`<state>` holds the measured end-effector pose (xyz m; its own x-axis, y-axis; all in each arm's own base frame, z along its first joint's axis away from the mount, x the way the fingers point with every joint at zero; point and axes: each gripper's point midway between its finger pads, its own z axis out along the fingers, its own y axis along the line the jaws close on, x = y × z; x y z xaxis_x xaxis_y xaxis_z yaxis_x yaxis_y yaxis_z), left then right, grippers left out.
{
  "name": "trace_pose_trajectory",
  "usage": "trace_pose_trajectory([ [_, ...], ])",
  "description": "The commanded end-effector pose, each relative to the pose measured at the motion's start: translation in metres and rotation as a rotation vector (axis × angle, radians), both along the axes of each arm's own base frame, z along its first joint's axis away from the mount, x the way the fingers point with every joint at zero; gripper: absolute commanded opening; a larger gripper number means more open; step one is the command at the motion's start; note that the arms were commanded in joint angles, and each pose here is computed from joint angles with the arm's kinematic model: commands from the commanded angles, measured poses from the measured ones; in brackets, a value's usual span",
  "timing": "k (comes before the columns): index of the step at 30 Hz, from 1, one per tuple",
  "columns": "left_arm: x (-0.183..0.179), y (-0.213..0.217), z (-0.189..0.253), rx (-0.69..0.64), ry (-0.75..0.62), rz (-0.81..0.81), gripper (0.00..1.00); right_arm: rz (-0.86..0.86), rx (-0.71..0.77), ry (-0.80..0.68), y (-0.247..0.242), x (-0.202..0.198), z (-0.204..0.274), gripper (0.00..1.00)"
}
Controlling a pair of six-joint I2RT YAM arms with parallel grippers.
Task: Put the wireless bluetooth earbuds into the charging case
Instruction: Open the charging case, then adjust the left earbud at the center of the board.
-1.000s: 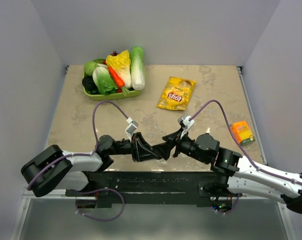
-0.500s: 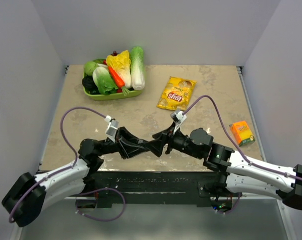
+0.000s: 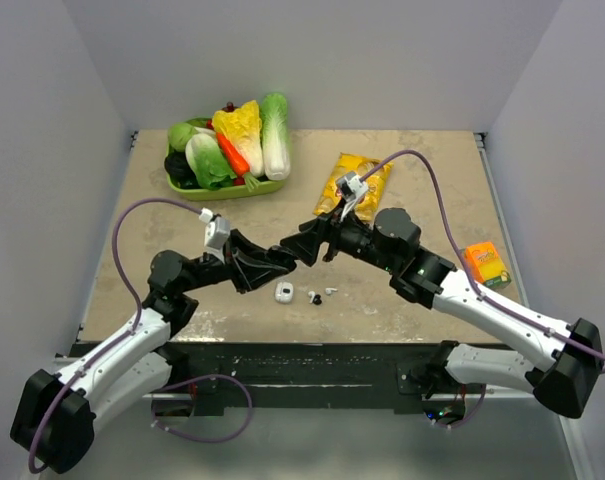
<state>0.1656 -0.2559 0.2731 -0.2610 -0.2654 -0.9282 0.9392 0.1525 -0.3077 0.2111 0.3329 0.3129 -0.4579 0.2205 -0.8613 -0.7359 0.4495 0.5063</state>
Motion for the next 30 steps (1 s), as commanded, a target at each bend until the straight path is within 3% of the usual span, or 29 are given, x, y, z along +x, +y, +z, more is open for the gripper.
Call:
trace_pose_trajectory([
  [1, -0.010, 0.009, 0.019, -0.038, -0.034, -0.082, 0.00, 0.081, -0.002, -0.094, 0.003, -0.008, 0.025, 0.76],
  [11, -0.017, 0.008, 0.015, -0.066, -0.005, -0.133, 0.00, 0.123, -0.030, -0.099, -0.009, -0.021, 0.003, 0.74],
  [14, -0.017, 0.009, 0.014, -0.085, -0.006, -0.122, 0.00, 0.048, -0.012, -0.127, -0.023, -0.017, 0.012, 0.77],
  [19, -0.021, 0.017, 0.022, -0.151, -0.078, -0.072, 0.00, -0.216, -0.019, -0.152, -0.068, 0.006, 0.023, 0.79],
  [23, -0.029, 0.029, 0.035, -0.245, -0.166, -0.012, 0.00, -0.307, -0.149, -0.050, -0.084, 0.020, -0.029, 0.78],
  [24, -0.036, 0.033, 0.042, -0.281, -0.218, -0.009, 0.00, -0.297, -0.172, -0.030, -0.083, 0.020, -0.041, 0.78],
  [30, -0.045, 0.035, 0.039, -0.341, -0.240, 0.008, 0.00, -0.166, -0.334, 0.127, -0.066, 0.004, -0.139, 0.65],
])
